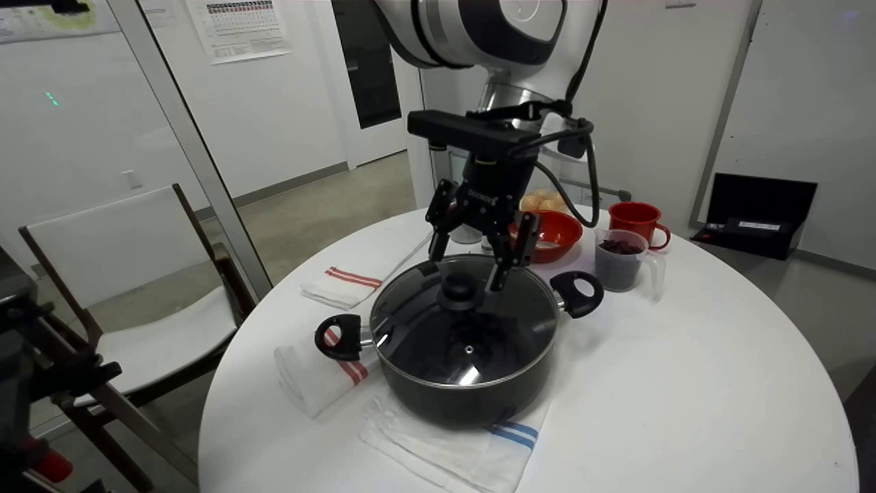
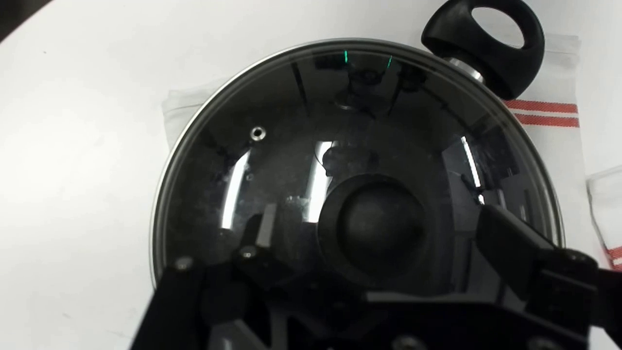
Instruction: Put the lid on the pot
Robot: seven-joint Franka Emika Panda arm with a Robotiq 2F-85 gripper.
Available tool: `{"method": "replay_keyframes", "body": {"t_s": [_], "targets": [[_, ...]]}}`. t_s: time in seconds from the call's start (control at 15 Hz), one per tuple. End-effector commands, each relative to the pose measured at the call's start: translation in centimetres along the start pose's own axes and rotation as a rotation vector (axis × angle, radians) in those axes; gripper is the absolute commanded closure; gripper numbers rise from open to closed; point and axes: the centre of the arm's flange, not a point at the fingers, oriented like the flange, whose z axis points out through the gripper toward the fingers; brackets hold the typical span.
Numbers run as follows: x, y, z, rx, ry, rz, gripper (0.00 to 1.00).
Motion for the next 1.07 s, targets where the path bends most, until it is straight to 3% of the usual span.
{"method": "replay_keyframes", "body": {"t_s": [0.0, 1.0], "targets": [[-2.4, -1.2, -0.8, 0.013, 0.016, 0.016, 0.00], [-9.2, -9.3, -3.0, -0.036, 0.140, -0.106, 0.00]]}}
